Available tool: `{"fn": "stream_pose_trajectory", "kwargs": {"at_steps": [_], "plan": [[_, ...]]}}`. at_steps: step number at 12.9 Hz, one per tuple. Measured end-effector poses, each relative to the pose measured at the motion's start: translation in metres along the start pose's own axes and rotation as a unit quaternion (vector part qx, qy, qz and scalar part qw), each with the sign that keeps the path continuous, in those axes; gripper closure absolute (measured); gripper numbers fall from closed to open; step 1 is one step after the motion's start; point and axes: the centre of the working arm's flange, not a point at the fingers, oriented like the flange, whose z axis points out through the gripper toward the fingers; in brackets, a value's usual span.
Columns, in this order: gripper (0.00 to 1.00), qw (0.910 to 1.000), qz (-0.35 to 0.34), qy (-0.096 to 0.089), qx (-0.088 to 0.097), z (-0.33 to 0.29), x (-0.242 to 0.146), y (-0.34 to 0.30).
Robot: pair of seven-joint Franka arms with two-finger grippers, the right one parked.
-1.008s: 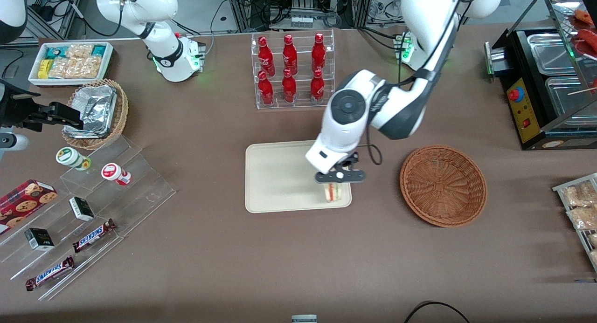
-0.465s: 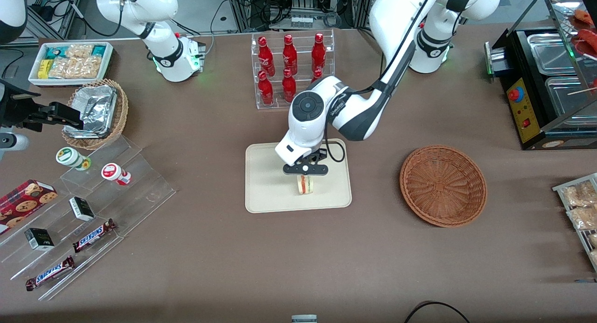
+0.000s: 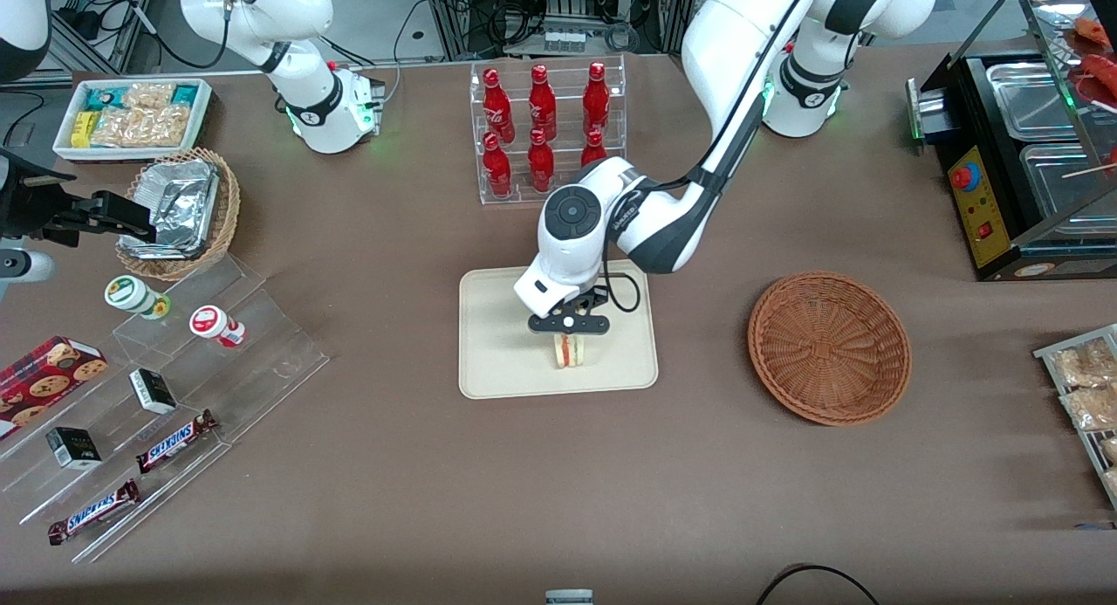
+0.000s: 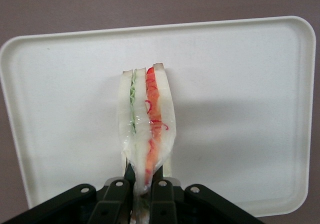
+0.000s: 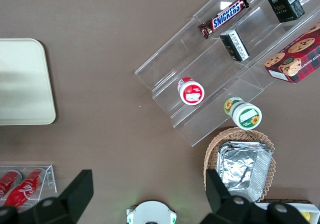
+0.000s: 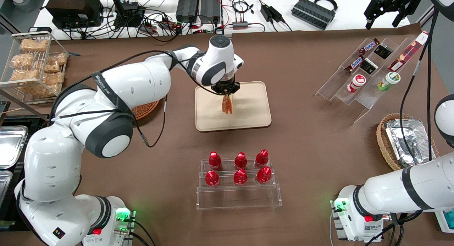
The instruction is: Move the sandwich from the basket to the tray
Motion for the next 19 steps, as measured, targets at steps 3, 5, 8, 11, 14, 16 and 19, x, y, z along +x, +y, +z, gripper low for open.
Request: {"fn": "stream_pose_trajectory", "kwargs": {"at_steps": [3, 5, 8, 11, 14, 16, 19], "plan": [[0.86, 1.0, 0.002, -0.003, -0.003, 0.013, -0.008, 0.008], [0.86, 1.0, 0.004, -0.005, -0.003, 0.018, -0.012, 0.012], [0.79, 1.0, 0.006, -0.007, -0.001, 0.021, -0.015, 0.013], [0.46, 1.0, 0.0, -0.008, 0.0, 0.017, -0.015, 0.015], [0.13, 0.9992, -0.039, 0.001, -0.003, -0.037, -0.001, 0.005], [0.0, 0.9963, -0.086, 0.009, -0.006, -0.101, 0.016, -0.021], [0.0, 0.9917, -0.128, 0.007, 0.003, -0.191, 0.038, -0.087]]}}
